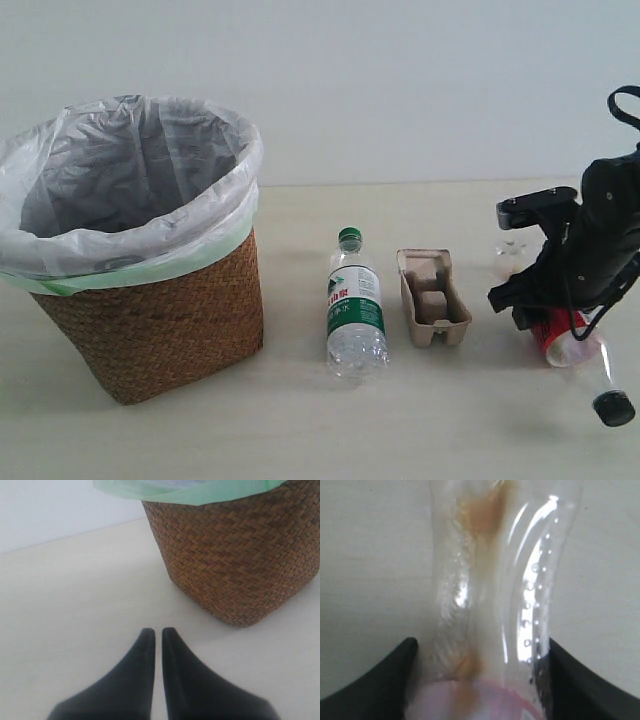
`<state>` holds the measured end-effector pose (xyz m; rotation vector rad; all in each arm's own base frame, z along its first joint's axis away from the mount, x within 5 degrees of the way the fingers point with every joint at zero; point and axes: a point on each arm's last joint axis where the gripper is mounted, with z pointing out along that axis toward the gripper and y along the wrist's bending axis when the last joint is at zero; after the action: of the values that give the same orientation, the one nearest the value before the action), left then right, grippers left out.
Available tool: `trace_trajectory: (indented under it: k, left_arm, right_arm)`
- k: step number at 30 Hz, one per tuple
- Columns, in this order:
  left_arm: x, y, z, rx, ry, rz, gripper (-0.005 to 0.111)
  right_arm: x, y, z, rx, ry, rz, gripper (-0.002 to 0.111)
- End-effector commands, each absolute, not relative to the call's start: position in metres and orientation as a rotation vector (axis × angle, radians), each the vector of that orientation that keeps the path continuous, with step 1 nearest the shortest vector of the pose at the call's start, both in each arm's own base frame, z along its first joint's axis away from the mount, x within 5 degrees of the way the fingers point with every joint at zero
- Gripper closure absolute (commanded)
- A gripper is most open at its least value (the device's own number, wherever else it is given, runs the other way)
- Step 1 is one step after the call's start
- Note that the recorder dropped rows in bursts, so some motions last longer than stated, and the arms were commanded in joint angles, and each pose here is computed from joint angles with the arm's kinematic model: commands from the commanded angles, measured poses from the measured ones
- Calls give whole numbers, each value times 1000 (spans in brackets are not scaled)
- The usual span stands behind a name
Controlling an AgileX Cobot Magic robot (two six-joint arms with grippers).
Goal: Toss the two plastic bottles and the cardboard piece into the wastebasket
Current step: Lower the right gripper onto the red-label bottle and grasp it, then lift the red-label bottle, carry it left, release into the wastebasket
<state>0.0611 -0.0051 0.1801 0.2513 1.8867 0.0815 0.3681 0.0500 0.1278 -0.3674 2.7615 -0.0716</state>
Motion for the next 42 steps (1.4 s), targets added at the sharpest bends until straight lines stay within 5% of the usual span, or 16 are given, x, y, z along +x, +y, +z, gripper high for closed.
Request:
trace_trajectory:
  k: [1, 9, 14, 21, 26, 29, 32, 33, 35, 36, 38, 42]
  left_arm:
    - [61, -5, 179, 232, 1884, 68, 103]
    - [61, -5, 179, 232, 1884, 68, 103]
    - [61, -5, 179, 232, 1884, 68, 103]
    - [61, -5, 179, 232, 1884, 68, 103]
    - [61, -5, 179, 232, 1884, 68, 103]
    - [61, -5, 179, 232, 1884, 68, 103]
    - [61, -5, 179, 232, 1884, 68, 103]
    - [61, -5, 179, 232, 1884, 68, 103]
    - [61, -5, 179, 232, 1884, 68, 103]
    - [61, -5, 179, 232, 1884, 68, 103]
    - [61, -5, 179, 232, 1884, 68, 103]
    - [61, -5, 179, 232, 1884, 68, 103]
  right_arm:
    - [364, 49, 151, -318, 2727, -66, 108]
    - [360, 45, 237, -237, 2561, -97, 108]
    - [356, 27, 298, -153, 2502, -333, 108]
    - [349, 4, 333, -13, 2495, -657, 108]
    - [353, 24, 326, 63, 2520, -310, 108]
    - [353, 64, 325, 21, 2532, 168, 108]
    - [343, 142, 367, -235, 2290, 842, 106]
    - [334, 176, 394, -308, 2121, 1103, 96]
    - [329, 205, 412, -369, 2016, 1219, 69]
    - [325, 224, 421, -393, 1969, 1251, 41]
    - [323, 248, 428, -379, 1946, 1265, 3]
    - [330, 275, 418, -322, 2041, 1211, 13]
